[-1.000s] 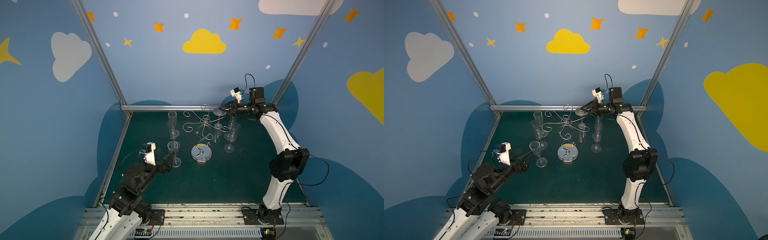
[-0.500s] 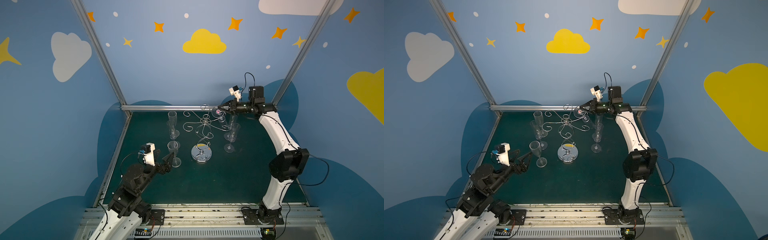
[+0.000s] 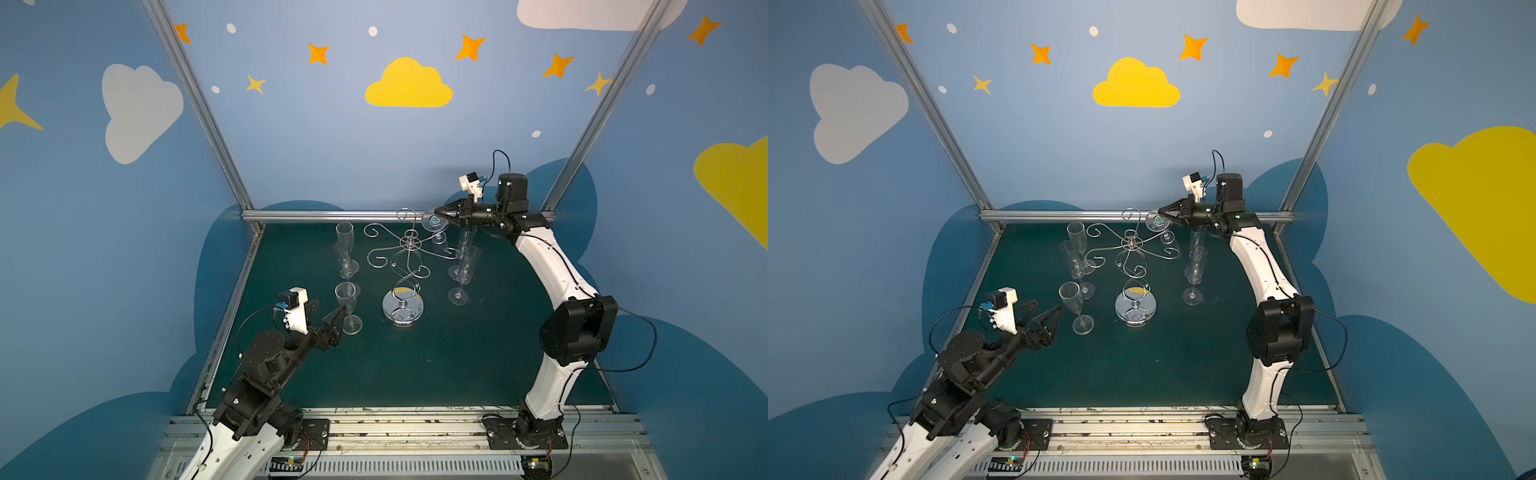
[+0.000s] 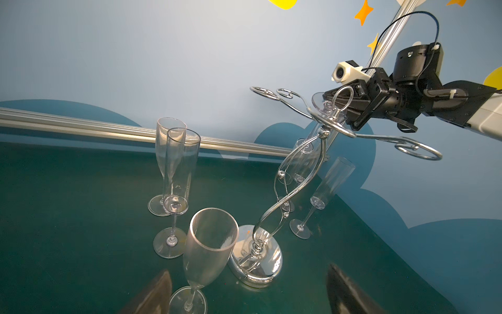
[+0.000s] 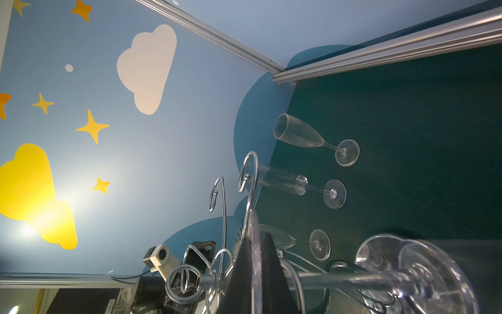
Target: Take the wine glass off the wine glass rack
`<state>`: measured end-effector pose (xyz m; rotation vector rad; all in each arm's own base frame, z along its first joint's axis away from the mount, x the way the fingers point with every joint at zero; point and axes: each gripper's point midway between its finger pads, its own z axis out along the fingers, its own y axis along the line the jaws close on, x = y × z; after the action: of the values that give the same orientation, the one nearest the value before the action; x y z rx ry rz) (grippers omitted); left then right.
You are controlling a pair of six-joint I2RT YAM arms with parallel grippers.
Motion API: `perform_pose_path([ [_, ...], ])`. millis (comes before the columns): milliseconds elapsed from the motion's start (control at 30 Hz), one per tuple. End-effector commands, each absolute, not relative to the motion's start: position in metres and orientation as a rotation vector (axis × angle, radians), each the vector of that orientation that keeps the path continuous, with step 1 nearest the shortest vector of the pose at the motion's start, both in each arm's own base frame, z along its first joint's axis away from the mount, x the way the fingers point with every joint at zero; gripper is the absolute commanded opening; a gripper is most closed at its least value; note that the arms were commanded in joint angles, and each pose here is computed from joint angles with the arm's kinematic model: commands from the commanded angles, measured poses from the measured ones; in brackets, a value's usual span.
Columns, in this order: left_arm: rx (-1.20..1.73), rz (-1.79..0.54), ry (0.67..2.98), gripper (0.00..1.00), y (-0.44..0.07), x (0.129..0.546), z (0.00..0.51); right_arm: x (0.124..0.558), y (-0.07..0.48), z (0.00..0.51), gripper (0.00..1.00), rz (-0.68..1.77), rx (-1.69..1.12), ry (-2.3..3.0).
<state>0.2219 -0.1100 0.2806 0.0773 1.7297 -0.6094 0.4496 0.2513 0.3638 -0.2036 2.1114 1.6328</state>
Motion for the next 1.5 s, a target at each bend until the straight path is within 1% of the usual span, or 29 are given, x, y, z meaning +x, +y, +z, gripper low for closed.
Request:
perform_pose_path([
  [0, 0.064, -0.6, 1.731, 0.88, -0.107, 0.221, 0.28, 0.441, 0.243, 0.407, 0.0, 1.653, -0.233, 1.993],
  [333, 0.064, -0.593, 1.734, 0.88, -0.107, 0.223, 0.279, 0.44, 0.231, 0.422, 0.0, 1.693, -0.189, 1.945],
  [700, 0.059, -0.587, 1.734, 0.88, -0.106, 0.224, 0.278, 0.414, 0.238, 0.427, 0.0, 1.72, -0.215, 1.939],
  [867, 0.058, -0.587, 1.737, 0.89, -0.106, 0.224, 0.276, 0.404, 0.248, 0.425, 0.0, 1.728, -0.234, 1.95],
  [1100, 0.057, -0.583, 1.729, 0.89, -0.104, 0.222, 0.278, 0.397, 0.278, 0.425, 0.0, 1.749, -0.297, 1.969],
  [1267, 0.056, -0.583, 1.722, 0.89, -0.103, 0.22, 0.279, 0.402, 0.295, 0.425, 0.0, 1.75, -0.335, 1.975],
  [1467, 0.05, -0.58, 1.713, 0.89, -0.1, 0.217, 0.283, 0.422, 0.3, 0.431, 0.0, 1.691, -0.399, 1.946],
])
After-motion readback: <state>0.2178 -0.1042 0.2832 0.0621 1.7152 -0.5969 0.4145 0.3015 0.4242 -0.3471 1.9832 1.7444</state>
